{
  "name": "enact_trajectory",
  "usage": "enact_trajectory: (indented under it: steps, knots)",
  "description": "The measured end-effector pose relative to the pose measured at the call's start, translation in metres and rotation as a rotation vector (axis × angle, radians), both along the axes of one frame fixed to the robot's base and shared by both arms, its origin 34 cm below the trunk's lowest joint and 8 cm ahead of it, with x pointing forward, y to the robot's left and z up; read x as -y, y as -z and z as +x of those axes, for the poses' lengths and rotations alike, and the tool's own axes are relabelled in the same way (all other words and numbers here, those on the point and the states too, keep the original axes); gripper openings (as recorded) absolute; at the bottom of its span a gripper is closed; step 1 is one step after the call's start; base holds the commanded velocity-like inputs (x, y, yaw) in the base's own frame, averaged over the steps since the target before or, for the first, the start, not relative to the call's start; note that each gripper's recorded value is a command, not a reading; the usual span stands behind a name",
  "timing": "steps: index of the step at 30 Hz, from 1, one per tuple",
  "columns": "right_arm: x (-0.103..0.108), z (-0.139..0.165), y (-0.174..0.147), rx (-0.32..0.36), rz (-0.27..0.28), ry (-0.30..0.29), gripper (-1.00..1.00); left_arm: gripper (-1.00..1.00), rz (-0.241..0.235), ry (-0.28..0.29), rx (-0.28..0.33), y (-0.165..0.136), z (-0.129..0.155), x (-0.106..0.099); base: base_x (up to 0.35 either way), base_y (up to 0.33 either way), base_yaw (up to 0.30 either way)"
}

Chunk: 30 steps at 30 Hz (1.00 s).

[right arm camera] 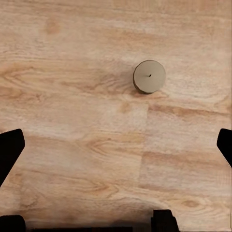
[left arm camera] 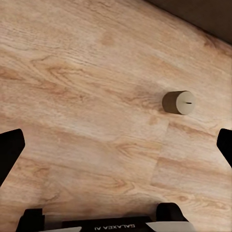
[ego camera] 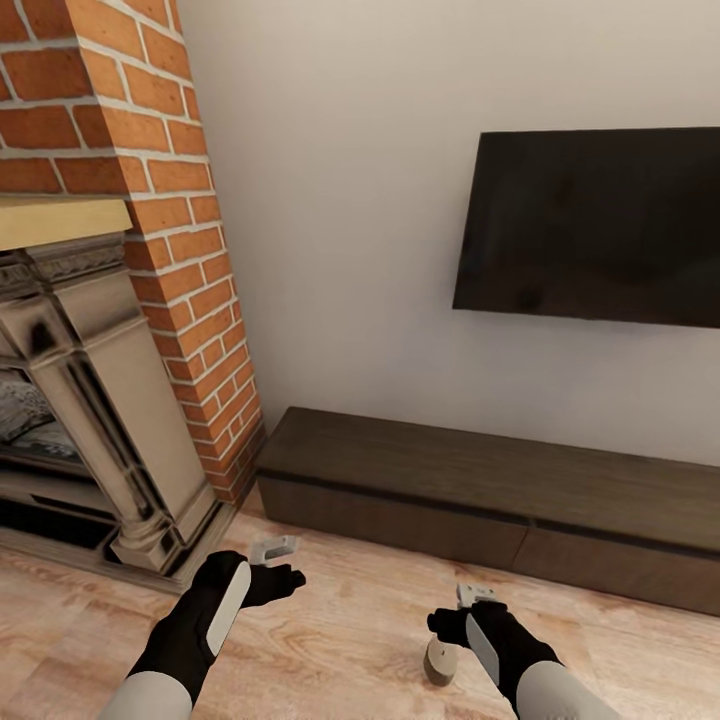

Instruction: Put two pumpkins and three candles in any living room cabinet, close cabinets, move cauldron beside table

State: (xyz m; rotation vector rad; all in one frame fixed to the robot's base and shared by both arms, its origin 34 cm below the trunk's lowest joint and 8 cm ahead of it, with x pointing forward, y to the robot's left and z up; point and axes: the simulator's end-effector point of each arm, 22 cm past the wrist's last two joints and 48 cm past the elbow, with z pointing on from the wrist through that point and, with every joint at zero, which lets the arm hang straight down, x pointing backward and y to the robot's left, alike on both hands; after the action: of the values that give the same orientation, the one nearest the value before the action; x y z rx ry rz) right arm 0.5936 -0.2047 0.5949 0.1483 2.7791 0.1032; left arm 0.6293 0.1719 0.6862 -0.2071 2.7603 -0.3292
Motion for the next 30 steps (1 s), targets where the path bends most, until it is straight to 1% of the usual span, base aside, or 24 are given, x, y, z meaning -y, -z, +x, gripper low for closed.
enact_trajectory:
  steps: [2, 3, 7, 9, 10, 12, 16, 23, 30]
  knots:
    - [0.0, 0.0, 0.0, -0.04, 0.004, -0.006, 1.0, 1.0, -0.001, 0.0, 0.001, 0.003, 0.0, 0.0, 0.0, 0.0, 0.0]
    - [0.006, 0.004, -0.008, -0.129, 0.005, -0.017, 1.0, 1.0, -0.001, 0.0, 0.002, 0.004, 0.001, 0.0, 0.0, 0.0, 0.0]
    - [0.009, 0.01, -0.012, -0.186, 0.007, -0.023, 1.0, 1.0, -0.001, 0.0, 0.002, 0.01, 0.001, 0.0, 0.0, 0.0, 0.0]
    - [0.012, 0.013, -0.011, -0.192, 0.005, -0.023, 1.0, 1.0, -0.001, 0.0, 0.002, 0.013, 0.001, 0.001, 0.0, 0.0, 0.0]
    - [0.016, 0.016, -0.012, -0.198, 0.001, -0.023, 1.0, 1.0, -0.001, 0.0, 0.002, 0.014, 0.001, 0.001, 0.0, 0.0, 0.0]
    - [0.034, 0.022, -0.014, -0.22, -0.013, -0.015, 1.0, 1.0, -0.001, 0.0, 0.002, 0.017, 0.001, 0.001, 0.0, 0.0, 0.0]
    - [0.043, 0.027, -0.011, -0.224, -0.018, -0.006, 1.0, 1.0, -0.003, 0.001, 0.003, 0.023, 0.001, 0.002, 0.0, 0.0, 0.0]
    - [0.044, 0.028, -0.001, -0.226, -0.012, -0.006, 1.0, 1.0, -0.017, 0.006, 0.002, 0.033, 0.0, 0.012, 0.0, 0.0, 0.0]
    - [0.042, 0.028, 0.01, -0.224, -0.004, -0.007, 1.0, 1.0, -0.019, 0.006, 0.002, 0.045, 0.0, 0.013, 0.0, 0.0, 0.0]
